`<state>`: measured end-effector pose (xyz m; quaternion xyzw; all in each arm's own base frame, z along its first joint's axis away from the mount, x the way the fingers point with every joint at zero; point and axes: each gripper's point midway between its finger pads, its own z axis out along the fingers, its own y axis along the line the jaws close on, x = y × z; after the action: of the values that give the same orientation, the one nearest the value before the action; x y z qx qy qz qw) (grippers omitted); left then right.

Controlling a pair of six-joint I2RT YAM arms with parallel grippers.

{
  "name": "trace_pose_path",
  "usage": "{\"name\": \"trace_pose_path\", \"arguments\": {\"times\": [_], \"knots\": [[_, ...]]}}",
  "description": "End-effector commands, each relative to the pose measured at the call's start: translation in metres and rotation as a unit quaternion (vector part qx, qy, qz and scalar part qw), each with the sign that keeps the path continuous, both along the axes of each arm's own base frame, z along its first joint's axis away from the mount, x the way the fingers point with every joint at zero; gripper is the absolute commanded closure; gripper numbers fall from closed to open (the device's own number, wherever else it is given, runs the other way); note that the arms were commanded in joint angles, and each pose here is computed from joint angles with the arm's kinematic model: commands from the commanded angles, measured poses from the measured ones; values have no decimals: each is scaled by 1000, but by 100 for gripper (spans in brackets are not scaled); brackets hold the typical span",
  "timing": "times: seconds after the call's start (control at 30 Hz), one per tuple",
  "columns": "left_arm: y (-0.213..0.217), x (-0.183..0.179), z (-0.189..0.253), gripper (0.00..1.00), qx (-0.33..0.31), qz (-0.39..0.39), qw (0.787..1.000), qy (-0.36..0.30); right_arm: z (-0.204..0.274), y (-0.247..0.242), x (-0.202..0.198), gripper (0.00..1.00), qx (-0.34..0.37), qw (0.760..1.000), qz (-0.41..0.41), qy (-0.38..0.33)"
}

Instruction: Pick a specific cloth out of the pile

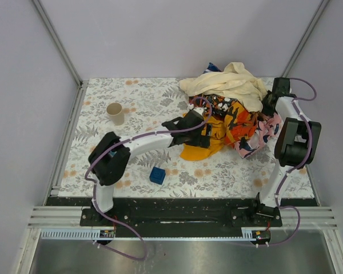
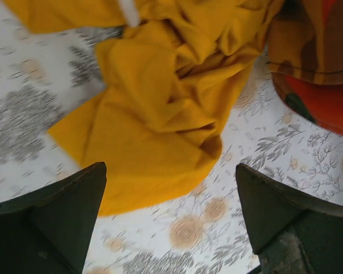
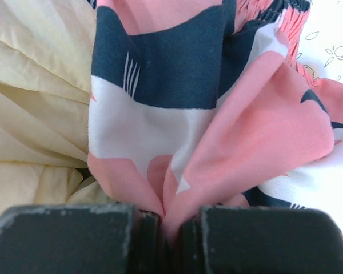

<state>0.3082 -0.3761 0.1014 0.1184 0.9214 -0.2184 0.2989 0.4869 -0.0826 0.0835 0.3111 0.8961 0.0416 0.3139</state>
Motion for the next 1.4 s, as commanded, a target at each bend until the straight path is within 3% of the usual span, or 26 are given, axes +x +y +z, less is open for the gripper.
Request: {"name": "trace_pose_path", "arguments": {"times": [0.0, 0.23, 0.33, 0.4, 0.43, 0.63, 0.77, 0.87, 1.0, 1.2, 1.37], "knots": [[-46, 7, -11, 1, -14, -20, 1000, 13, -42, -7, -21, 100, -2, 999, -25, 48], [-51, 19, -72, 2, 82, 27, 996, 27, -38, -12, -21, 100, 4, 999, -41, 15], [-50, 21, -80, 48, 96, 34, 994, 30, -40, -17, -24, 100, 2, 999, -50, 14], [-42, 24, -72, 89, 110, 46, 993, 19, -42, -23, -27, 100, -4, 998, -62, 17], [-32, 28, -61, 100, 123, 59, 991, 6, -43, -27, -29, 100, -7, 997, -71, 19], [53, 26, 76, 100, 121, 126, 975, -139, -55, -48, -40, 100, 1, 992, -117, 36], [115, 18, 179, 100, 51, 183, 951, -243, -61, -59, -49, 100, 2, 989, -139, 46], [150, 24, 229, 100, -1, 210, 935, -286, -61, -70, -56, 100, -9, 986, -160, 50], [171, 43, 275, 100, -32, 234, 914, -329, -62, -79, -62, 100, -20, 983, -177, 55], [193, 80, 318, 100, -31, 264, 897, -354, -63, -95, -72, 100, -38, 977, -200, 65], [154, 107, 333, 100, -70, 182, 912, -362, -58, -92, -68, 100, -31, 980, -191, 46]]}}
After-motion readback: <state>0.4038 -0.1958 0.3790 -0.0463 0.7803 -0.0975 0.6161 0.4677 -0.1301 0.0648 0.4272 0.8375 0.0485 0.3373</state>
